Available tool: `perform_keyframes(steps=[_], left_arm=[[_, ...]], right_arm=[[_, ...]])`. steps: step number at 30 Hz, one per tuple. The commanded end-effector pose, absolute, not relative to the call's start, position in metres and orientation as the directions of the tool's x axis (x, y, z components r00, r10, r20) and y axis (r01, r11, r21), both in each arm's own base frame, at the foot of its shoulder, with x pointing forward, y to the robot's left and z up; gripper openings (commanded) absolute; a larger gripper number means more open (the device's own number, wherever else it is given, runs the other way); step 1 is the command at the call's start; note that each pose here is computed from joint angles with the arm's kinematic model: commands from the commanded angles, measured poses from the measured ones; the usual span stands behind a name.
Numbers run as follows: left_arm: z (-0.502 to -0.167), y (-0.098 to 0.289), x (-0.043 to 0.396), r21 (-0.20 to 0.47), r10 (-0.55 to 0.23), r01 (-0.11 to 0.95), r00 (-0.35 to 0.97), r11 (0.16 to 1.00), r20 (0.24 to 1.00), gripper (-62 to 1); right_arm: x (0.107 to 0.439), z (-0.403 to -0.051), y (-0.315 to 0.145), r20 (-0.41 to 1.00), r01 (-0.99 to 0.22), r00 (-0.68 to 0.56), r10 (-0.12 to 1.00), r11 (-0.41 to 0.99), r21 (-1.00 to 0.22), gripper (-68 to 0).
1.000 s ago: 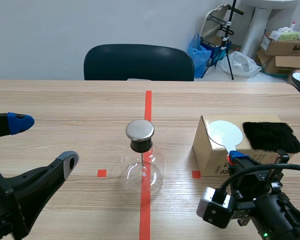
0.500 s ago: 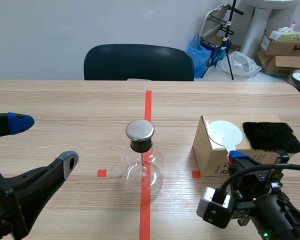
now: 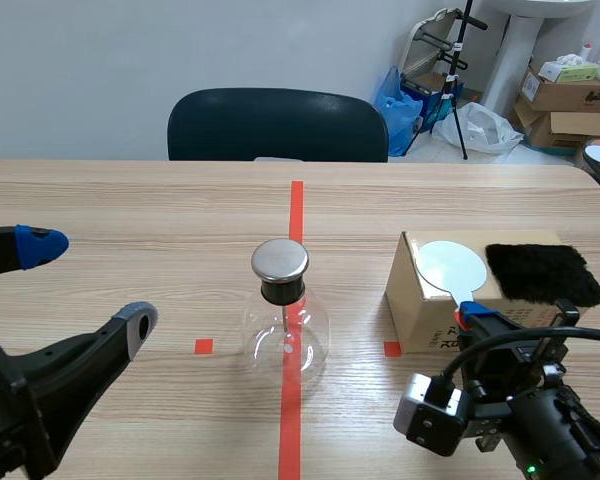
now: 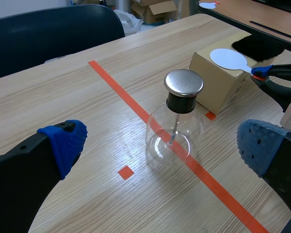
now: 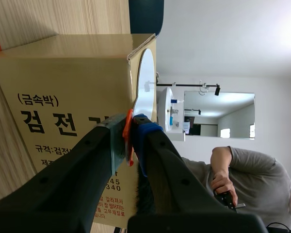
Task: Do the electroscope experiment
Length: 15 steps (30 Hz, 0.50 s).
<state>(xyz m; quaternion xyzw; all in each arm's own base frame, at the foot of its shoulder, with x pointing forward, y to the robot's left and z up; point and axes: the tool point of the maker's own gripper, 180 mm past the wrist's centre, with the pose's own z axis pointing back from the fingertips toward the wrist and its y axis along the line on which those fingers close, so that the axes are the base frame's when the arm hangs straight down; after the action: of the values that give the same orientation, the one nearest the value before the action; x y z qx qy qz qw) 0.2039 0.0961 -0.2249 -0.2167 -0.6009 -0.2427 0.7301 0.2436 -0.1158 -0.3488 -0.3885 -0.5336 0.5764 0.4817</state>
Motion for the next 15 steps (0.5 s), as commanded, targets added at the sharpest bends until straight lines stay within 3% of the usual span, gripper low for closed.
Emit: perform_keyframes(steps=[1,15], left_arm=[[-0.215,0.093,0.205,-0.027,-0.071,0.616,0.133,0.788,0.989,1.4],[-0.215,0.093,0.205,-0.026,-0.069,0.616,0.131,0.787,0.989,1.4]], right_arm=[[0.250,-0.341,-0.121,0.052,-0.113,-0.229,0.972,0.027,-0.993,-66.6],[0.259,-0.317,-0.126,-0.010,0.012,-0.198,0.980,-0.008,-1.000,-66.5]])
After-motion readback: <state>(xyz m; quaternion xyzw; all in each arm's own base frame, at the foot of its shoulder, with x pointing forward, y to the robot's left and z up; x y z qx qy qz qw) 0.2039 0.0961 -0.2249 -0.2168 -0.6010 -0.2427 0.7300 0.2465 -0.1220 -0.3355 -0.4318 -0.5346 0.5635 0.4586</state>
